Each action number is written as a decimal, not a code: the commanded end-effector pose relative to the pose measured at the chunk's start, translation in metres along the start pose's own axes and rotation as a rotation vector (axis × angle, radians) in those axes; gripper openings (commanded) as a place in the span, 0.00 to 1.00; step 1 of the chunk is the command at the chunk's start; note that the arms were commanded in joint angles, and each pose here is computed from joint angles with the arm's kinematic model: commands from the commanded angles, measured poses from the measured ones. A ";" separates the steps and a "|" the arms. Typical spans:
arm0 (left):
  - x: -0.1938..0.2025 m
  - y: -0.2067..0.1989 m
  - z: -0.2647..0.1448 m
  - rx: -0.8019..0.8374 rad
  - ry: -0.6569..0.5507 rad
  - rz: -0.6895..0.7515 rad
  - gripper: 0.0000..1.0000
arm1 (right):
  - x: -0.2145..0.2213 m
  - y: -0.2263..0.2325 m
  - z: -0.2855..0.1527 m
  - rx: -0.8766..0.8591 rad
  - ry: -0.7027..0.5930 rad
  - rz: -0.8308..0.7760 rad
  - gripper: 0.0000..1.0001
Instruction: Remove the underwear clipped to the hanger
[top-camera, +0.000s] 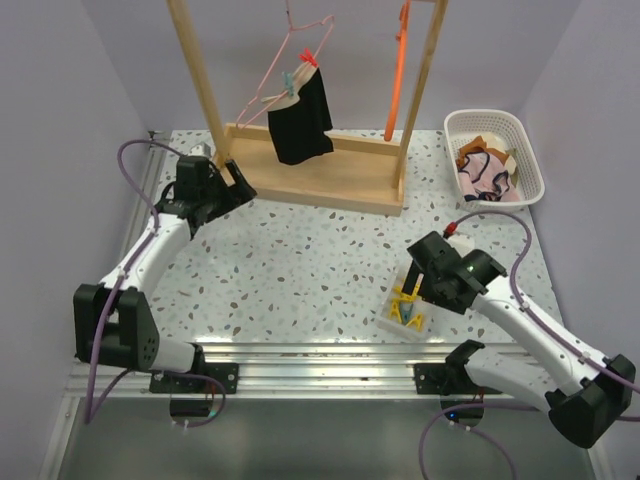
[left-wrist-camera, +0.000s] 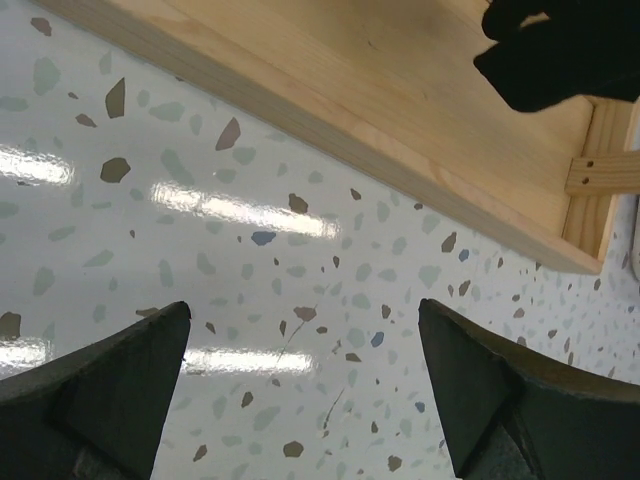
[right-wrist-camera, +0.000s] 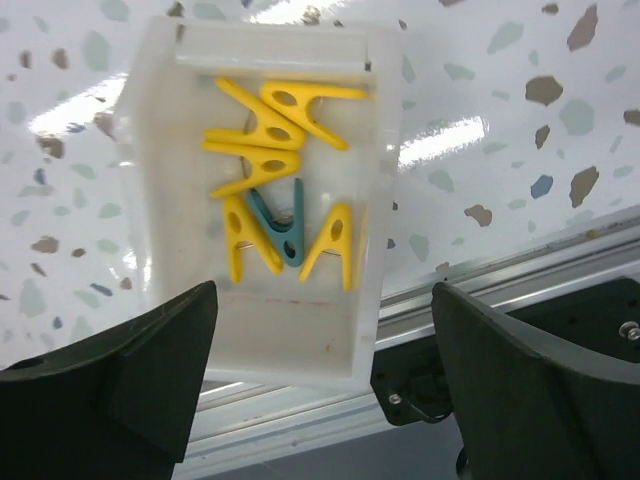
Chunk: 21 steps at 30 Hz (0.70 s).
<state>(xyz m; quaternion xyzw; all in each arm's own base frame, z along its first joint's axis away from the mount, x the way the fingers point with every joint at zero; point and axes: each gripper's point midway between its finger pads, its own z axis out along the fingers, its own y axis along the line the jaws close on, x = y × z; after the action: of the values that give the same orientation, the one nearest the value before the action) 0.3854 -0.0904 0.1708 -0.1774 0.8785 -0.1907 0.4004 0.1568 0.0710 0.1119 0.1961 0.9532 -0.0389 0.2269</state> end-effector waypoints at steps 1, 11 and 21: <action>-0.041 -0.003 0.017 -0.026 -0.078 -0.153 1.00 | -0.025 -0.003 -0.026 0.000 -0.071 0.020 0.93; -0.066 0.049 0.082 -0.239 -0.057 -0.448 1.00 | -0.032 0.057 -0.044 -0.277 -0.026 -0.167 0.95; -0.102 0.072 0.145 -0.433 -0.059 -0.544 0.93 | -0.045 0.091 -0.049 -0.359 -0.025 -0.241 0.93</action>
<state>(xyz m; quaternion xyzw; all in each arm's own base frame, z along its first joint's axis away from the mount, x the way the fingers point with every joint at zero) 0.5371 -0.0210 0.1172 -0.4554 0.8183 -0.1203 0.3294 0.1962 0.1294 0.1647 0.0636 0.9638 0.0695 0.2493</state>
